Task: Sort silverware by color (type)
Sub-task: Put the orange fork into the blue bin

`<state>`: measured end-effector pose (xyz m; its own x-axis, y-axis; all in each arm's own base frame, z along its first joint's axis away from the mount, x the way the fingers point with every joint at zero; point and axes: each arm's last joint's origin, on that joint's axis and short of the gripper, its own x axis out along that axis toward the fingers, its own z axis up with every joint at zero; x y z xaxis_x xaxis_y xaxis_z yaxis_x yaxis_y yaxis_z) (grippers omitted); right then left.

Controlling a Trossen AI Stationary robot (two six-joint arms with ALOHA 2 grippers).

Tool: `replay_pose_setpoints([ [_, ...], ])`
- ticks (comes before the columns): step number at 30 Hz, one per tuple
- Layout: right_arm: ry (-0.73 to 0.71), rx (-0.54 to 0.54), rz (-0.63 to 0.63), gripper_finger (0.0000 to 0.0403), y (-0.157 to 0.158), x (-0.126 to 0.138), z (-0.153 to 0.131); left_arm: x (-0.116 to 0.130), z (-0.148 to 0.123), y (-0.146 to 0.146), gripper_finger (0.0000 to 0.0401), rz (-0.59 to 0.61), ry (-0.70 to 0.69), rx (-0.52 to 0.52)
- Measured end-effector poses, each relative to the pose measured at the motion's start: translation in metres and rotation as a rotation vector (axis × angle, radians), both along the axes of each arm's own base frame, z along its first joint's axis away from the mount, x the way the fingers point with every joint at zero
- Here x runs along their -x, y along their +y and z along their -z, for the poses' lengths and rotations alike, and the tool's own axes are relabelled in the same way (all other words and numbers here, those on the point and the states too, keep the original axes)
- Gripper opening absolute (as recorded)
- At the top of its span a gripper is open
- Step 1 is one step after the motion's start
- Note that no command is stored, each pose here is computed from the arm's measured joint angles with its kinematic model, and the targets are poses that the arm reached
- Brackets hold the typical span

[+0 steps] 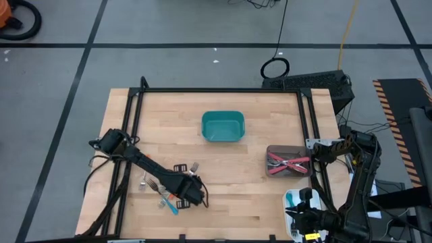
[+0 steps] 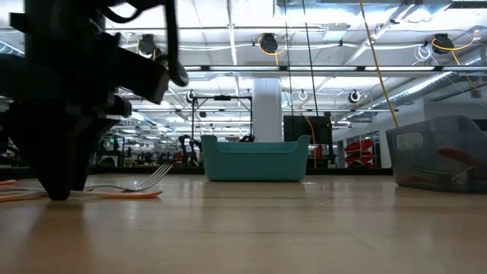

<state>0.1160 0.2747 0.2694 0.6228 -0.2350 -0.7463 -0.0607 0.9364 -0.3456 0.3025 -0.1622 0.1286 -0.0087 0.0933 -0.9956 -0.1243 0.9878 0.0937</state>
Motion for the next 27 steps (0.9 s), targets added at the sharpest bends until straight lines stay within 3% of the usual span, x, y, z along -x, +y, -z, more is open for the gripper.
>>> replay_pose_setpoints([
  [6, 0.0, 0.001, -0.001, 0.0045, 0.0, 0.0, 0.0, -0.0057, -0.0035, -0.0004, 0.0102, 0.013, -0.003, 0.031],
  [16, -0.001, 0.001, -0.001, 0.0045, 0.0, 0.0, -0.0001, -0.0098, -0.0051, 0.002, 0.0011, 0.026, -0.008, 0.041],
  [27, -0.004, 0.017, -0.017, 0.0045, -0.0001, -0.0002, -0.0003, -0.0109, -0.0094, 0.0026, 0.0007, 0.013, 0.003, 0.027],
])
